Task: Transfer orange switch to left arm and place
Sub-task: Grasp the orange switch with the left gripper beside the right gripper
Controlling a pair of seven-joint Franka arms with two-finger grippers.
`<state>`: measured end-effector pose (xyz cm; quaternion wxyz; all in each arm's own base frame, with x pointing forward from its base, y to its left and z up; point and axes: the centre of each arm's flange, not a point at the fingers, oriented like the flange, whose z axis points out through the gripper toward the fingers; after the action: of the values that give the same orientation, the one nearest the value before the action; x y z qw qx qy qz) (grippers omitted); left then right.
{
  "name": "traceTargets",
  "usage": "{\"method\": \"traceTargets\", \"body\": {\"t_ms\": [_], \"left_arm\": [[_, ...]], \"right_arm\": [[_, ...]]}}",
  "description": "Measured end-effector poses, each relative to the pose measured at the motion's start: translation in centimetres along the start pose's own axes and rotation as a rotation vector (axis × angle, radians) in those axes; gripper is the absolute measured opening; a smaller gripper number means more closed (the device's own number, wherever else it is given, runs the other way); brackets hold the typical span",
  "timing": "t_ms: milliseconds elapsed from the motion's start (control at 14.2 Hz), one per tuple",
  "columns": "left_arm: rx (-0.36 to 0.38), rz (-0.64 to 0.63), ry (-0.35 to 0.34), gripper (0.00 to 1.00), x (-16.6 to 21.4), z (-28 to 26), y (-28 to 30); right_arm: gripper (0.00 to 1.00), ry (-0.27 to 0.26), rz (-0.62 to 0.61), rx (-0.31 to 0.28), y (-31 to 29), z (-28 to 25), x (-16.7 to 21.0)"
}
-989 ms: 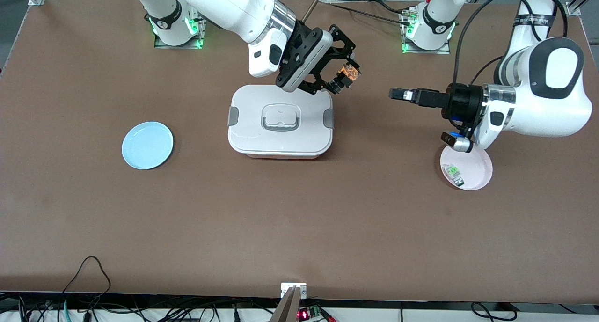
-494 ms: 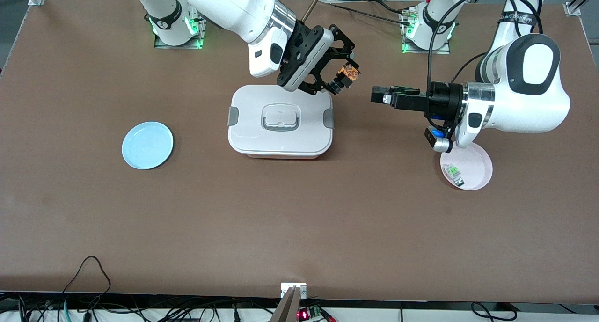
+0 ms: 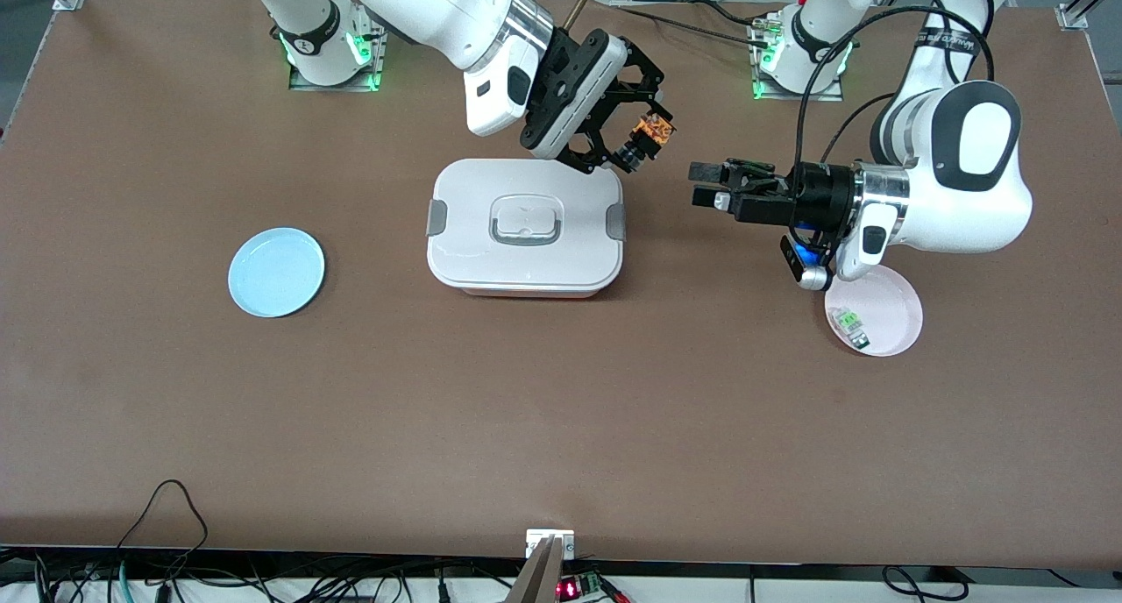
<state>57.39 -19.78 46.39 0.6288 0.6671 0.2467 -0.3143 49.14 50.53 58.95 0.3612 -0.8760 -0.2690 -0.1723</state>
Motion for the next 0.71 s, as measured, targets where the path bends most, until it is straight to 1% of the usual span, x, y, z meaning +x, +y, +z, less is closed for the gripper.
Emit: {"method": "traceTargets", "body": {"t_ms": [141,353,706], "left_arm": [[-0.025,0.005,-0.001,0.99,-0.5,1.2,0.5],[-0.017,0.022,-0.006,0.99,-1.7,2.6,0.8],[-0.009,0.005,-0.012,0.99,-1.4,3.1,0.0]], "right_arm": [[0.73,0.0,0.0,0.0,0.0,0.0,0.0],[0.73,0.0,-0.002,-0.001,0.0,0.0,0.0],[0.73,-0.002,-0.002,-0.001,0.0,0.1,-0.1]]}}
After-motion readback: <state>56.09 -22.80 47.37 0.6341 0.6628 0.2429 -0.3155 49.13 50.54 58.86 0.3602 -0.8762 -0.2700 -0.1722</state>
